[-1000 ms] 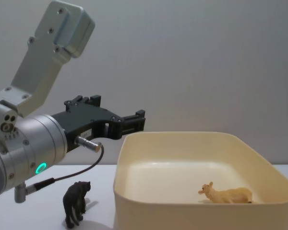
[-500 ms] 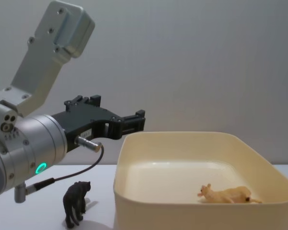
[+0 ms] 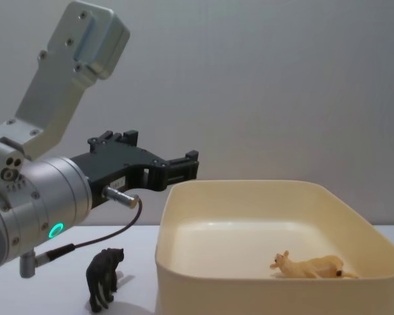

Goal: Pick up the toy alternately with two hands and place it into the central storage box.

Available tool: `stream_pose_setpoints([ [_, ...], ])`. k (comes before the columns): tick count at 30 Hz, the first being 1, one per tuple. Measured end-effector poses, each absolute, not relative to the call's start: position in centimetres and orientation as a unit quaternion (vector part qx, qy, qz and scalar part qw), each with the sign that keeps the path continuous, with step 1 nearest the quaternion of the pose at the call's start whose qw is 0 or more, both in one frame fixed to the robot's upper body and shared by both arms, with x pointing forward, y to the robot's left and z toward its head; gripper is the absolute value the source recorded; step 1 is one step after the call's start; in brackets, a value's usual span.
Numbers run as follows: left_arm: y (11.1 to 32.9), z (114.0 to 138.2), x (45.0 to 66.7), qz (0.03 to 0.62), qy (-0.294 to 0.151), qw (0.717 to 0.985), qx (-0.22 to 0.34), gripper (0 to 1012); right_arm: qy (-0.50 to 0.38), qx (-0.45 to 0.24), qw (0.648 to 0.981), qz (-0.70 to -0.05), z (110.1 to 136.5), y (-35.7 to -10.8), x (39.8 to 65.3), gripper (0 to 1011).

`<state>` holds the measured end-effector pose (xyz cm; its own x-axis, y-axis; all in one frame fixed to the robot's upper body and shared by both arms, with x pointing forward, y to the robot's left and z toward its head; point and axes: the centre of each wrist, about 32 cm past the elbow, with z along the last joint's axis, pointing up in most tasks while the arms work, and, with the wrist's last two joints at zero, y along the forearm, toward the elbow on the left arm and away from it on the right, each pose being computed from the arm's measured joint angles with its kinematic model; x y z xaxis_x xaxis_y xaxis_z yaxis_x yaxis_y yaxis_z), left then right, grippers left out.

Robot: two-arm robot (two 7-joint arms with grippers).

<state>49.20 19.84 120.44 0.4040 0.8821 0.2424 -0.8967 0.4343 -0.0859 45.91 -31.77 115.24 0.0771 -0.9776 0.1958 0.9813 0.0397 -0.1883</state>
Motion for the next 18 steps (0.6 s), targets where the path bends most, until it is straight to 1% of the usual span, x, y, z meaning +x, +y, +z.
stream_pose_setpoints([
  [3, 19.8, 120.4, 49.2, 0.531, -0.126, 0.837, 0.029, 1002, -0.002, -0.138, 0.723, -0.676, 115.0, -31.5, 46.2, 1001],
  [7, 19.8, 120.4, 49.2, 0.531, -0.126, 0.837, 0.029, 1002, 0.005, -0.141, 0.727, -0.672, 114.7, -31.1, 46.7, 910],
  [8, 19.8, 120.4, 49.2, 0.531, -0.126, 0.837, 0.029, 1002, 0.006, -0.141, 0.727, -0.671, 114.6, -31.1, 46.7, 901],
  [9, 19.8, 120.4, 49.2, 0.531, -0.126, 0.837, 0.029, 1002, 0.007, -0.141, 0.728, -0.671, 114.6, -31.0, 46.8, 878],
  [10, 19.8, 120.4, 49.2, 0.531, -0.126, 0.837, 0.029, 1002, 0.008, -0.142, 0.729, -0.67, 114.5, -30.9, 46.9, 831],
  [12, 19.8, 120.4, 49.2, 0.531, -0.126, 0.837, 0.029, 1002, 0.009, -0.143, 0.73, -0.669, 114.4, -30.8, 47.0, 794],
  [15, 19.8, 120.4, 49.2, 0.531, -0.126, 0.837, 0.029, 1002, 0.012, -0.143, 0.731, -0.667, 114.3, -30.7, 47.1, 704],
  [17, 19.8, 120.4, 49.2, 0.531, -0.126, 0.837, 0.029, 1002, 0.013, -0.144, 0.731, -0.666, 114.3, -30.7, 47.2, 623],
  [18, 19.8, 120.4, 49.2, 0.531, -0.126, 0.837, 0.029, 1002, 0.013, -0.144, 0.732, -0.666, 114.3, -30.6, 47.3, 601],
])
